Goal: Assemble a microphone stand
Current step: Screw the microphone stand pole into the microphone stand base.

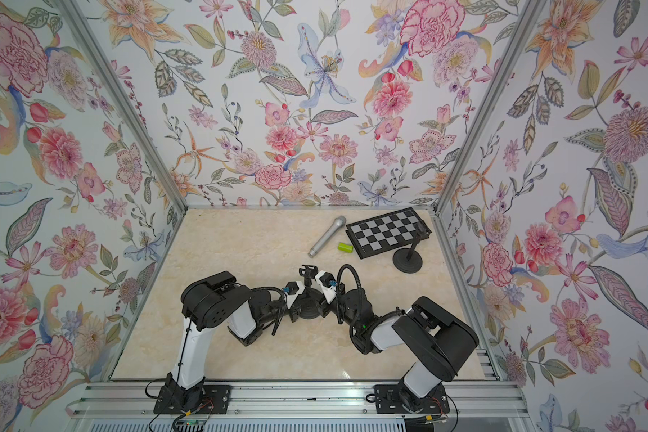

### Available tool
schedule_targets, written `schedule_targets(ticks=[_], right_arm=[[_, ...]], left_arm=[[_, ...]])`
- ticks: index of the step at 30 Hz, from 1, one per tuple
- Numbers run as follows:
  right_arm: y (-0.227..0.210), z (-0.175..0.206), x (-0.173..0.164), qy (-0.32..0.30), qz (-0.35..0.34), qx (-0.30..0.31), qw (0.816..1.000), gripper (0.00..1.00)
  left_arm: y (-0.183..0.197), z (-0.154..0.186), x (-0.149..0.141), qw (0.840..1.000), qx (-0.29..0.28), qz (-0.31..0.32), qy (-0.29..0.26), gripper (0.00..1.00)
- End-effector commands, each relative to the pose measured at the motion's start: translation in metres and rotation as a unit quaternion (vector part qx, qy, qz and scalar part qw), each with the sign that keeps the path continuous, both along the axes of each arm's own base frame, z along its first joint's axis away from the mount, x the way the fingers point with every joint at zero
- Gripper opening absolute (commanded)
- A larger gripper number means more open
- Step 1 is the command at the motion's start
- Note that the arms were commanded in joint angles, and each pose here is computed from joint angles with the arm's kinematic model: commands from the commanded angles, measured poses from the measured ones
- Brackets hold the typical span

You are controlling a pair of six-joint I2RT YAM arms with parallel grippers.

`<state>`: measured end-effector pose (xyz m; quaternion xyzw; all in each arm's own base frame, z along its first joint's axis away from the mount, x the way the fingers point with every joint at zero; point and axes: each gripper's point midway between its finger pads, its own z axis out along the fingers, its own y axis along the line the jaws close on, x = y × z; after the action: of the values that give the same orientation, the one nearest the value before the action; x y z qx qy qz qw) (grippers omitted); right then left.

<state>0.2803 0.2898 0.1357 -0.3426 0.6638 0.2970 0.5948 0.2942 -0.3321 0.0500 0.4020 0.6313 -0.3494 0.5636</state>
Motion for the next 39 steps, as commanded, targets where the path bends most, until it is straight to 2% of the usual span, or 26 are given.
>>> schedule_targets(ticks=[1,5,10,12,14,15,18,19,21,22,23,25,26,28,30,31,32,33,34,35,39], right_arm=[[0.010,0.015,-0.039,-0.016,0.173,0.007,0.985,0.50],[0.009,0.017,-0.037,-0.013,0.236,-0.014,0.972,0.55],[0.011,0.027,-0.026,-0.011,0.277,0.001,0.961,0.52],[0.014,0.025,-0.017,-0.003,0.272,0.002,0.962,0.45],[0.017,0.020,-0.006,0.008,0.254,0.002,0.967,0.30],[0.017,0.019,0.001,0.017,0.239,0.004,0.971,0.26],[0.015,0.018,0.011,0.021,0.186,0.017,0.982,0.04],[0.014,0.018,0.014,0.020,0.161,0.025,0.986,0.00],[0.010,0.012,0.023,0.029,0.079,0.041,0.996,0.00],[0.003,0.004,0.030,0.042,0.000,0.050,0.998,0.00],[-0.005,-0.006,0.032,0.049,-0.087,0.056,0.993,0.00],[-0.016,-0.024,0.027,0.043,-0.210,0.035,0.976,0.00],[-0.010,-0.032,0.020,0.032,-0.243,0.013,0.969,0.00],[0.001,-0.033,0.012,0.006,-0.264,-0.007,0.965,0.00],[0.012,-0.028,0.006,-0.001,-0.219,0.001,0.976,0.00],[0.019,-0.024,0.000,-0.003,-0.167,0.011,0.986,0.00],[0.027,-0.019,-0.008,-0.006,-0.101,0.023,0.995,0.05],[0.032,-0.014,-0.016,-0.010,-0.043,0.031,0.999,0.15],[0.034,-0.008,-0.023,-0.010,0.014,0.044,0.999,0.28],[0.032,-0.001,-0.025,-0.004,0.057,0.057,0.997,0.35],[0.018,0.016,-0.021,0.009,0.153,0.076,0.985,0.49]], left_arm=[[0.006,0.032,0.001,0.994,-0.037,0.012,-0.101,0.22],[0.003,0.031,-0.005,0.994,-0.039,-0.007,-0.101,0.21],[0.001,0.027,-0.005,0.995,-0.039,-0.016,-0.095,0.21],[0.004,0.032,-0.003,0.994,-0.040,-0.007,-0.103,0.21],[0.004,0.030,0.000,0.994,-0.041,-0.003,-0.097,0.22],[0.004,0.027,0.000,0.995,-0.043,-0.005,-0.090,0.22],[0.006,0.031,0.003,0.995,-0.044,0.008,-0.092,0.26],[0.008,0.032,0.008,0.995,-0.046,0.024,-0.091,0.29],[0.012,0.030,0.016,0.995,-0.051,0.043,-0.077,0.30],[0.012,0.030,0.018,0.995,-0.054,0.045,-0.073,0.32],[0.013,0.031,0.020,0.994,-0.055,0.049,-0.074,0.33],[0.015,0.035,0.023,0.993,-0.057,0.063,-0.077,0.34],[0.017,0.035,0.026,0.993,-0.060,0.072,-0.073,0.33],[0.016,0.031,0.027,0.994,-0.062,0.071,-0.063,0.30],[0.015,0.033,0.025,0.993,-0.062,0.069,-0.068,0.27],[0.016,0.035,0.026,0.993,-0.059,0.072,-0.074,0.26],[0.017,0.034,0.027,0.993,-0.058,0.075,-0.074,0.26],[0.017,0.032,0.026,0.993,-0.057,0.074,-0.071,0.25],[0.016,0.030,0.023,0.994,-0.057,0.064,-0.067,0.24],[0.013,0.029,0.019,0.995,-0.054,0.054,-0.071,0.23],[0.010,0.029,0.015,0.995,-0.047,0.043,-0.083,0.23]])
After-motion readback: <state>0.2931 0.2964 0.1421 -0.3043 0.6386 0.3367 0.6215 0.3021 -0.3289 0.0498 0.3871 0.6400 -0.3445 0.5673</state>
